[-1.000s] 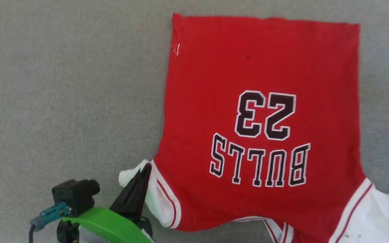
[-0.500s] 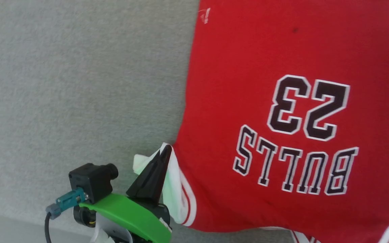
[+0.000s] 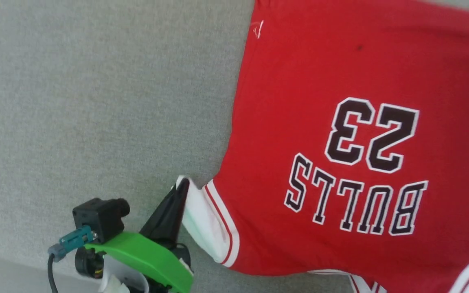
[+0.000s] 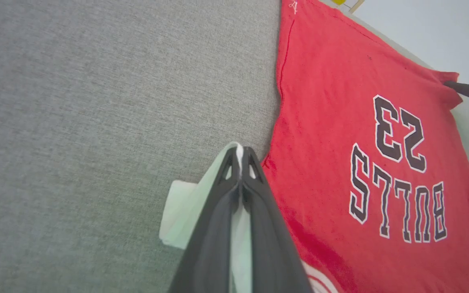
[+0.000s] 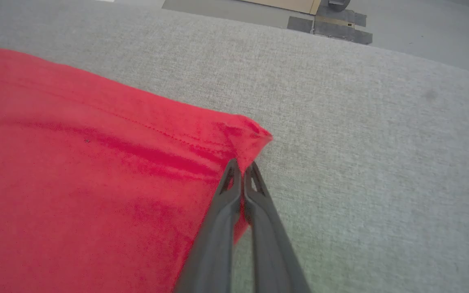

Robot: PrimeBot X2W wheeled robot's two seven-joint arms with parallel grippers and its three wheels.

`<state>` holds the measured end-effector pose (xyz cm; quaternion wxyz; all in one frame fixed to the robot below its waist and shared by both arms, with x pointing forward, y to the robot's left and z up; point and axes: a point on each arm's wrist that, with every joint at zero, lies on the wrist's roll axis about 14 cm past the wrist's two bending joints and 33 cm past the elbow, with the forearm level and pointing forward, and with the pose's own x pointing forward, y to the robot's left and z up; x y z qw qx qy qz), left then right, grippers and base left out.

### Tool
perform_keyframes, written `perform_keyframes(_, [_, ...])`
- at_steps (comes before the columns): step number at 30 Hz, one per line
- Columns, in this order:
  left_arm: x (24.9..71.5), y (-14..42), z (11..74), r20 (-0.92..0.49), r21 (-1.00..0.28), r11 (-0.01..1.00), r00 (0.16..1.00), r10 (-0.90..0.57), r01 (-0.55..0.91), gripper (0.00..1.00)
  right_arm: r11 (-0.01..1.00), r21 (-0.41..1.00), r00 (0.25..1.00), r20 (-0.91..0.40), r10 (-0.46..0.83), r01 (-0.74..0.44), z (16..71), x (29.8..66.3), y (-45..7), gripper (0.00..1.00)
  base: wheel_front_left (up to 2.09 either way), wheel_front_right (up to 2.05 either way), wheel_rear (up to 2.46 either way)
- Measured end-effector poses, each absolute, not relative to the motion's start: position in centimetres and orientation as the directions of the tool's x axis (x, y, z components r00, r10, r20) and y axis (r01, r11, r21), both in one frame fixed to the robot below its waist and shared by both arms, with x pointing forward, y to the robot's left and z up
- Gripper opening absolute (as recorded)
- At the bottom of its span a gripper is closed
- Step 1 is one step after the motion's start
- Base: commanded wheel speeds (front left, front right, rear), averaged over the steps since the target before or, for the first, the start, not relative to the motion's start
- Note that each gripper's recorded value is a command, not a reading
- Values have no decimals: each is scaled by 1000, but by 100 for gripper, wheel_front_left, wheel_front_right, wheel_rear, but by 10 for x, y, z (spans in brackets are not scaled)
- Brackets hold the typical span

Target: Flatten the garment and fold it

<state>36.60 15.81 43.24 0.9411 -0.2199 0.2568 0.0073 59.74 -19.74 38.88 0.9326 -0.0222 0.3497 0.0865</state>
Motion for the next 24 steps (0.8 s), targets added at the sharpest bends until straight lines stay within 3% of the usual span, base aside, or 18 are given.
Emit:
perform_keyframes(5, [351, 159, 437, -495, -423, 898, 861, -115, -124, 0, 992, 40, 750, -651, 115, -118, 401, 551, -227, 0, 0, 0, 0])
perform_keyframes(10, [345, 160, 447, -467, -418, 903, 875, -124, -95, 0, 999, 32, 739, -674, 9, 17, 405, 474, -275, 0, 0, 0, 0])
perform_keyframes(14, [343, 150, 456, -442, -442, 896, 882, -165, -54, 0, 986, 49, 693, -717, -74, 156, 395, 393, -302, 0, 0, 0, 0])
perform_keyframes(15, [343, 143, 460, -428, -449, 893, 884, -188, -27, 0, 966, 58, 619, -777, -115, 252, 380, 328, -311, 0, 0, 0, 0])
perform_keyframes(18, [345, 135, 466, -405, -458, 889, 889, -215, 6, 0, 944, 48, 542, -828, -145, 326, 365, 271, -315, 0, 0, 0, 0])
perform_keyframes(23, [346, 129, 475, -373, -469, 882, 898, -233, 34, 0, 915, 94, 543, -827, -148, 392, 360, 241, -306, 0, 0, 0, 0])
perform_keyframes(24, [346, 128, 477, -368, -470, 882, 900, -233, 36, 0, 914, 104, 561, -814, -149, 393, 363, 243, -305, 82, 0, 0, 0])
